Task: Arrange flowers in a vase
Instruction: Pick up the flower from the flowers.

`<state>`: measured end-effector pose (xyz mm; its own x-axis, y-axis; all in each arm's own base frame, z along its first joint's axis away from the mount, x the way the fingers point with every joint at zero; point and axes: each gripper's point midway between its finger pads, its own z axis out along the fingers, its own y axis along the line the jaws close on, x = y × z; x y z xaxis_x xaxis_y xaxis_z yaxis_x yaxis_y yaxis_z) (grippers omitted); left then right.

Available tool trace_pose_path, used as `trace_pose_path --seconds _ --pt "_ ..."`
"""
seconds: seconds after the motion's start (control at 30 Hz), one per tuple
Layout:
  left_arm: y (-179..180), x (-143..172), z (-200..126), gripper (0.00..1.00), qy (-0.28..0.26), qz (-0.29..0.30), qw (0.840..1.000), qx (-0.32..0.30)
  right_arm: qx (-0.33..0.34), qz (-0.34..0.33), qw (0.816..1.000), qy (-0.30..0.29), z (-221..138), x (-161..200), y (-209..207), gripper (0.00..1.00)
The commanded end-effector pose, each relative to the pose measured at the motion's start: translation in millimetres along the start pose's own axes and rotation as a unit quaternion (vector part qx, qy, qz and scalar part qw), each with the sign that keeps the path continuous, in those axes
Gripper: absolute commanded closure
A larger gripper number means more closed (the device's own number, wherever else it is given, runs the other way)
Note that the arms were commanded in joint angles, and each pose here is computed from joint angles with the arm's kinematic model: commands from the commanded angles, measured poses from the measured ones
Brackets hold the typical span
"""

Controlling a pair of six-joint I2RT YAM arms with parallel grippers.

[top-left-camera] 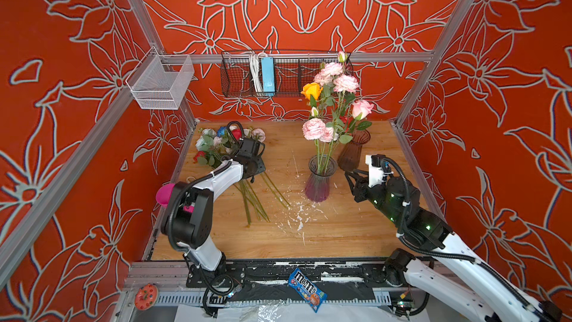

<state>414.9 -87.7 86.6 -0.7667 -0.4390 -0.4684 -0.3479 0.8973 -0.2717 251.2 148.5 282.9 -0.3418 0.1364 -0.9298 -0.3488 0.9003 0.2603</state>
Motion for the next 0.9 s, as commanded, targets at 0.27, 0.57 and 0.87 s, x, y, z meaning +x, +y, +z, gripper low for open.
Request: trace_pose_path --seconds 0.27,0.57,0.87 --pt "-10.3 -8.5 49.6 0.65 0.02 -0.015 0.997 -0.072 0.026 0.002 1.0 -0.006 4.9 6.9 -11.7 0.63" --pt "-6.3 -2.8 50.9 0.65 0.008 -0.027 0.995 -0.096 0.034 -0.002 0.999 -0.003 6.7 12.3 -15.2 0.63" --pt "-13.1 3.5 82.5 0.73 0.033 -0.006 0.995 -0.094 0.028 -0.001 1.0 -0.004 5.6 11.1 -13.5 0.63"
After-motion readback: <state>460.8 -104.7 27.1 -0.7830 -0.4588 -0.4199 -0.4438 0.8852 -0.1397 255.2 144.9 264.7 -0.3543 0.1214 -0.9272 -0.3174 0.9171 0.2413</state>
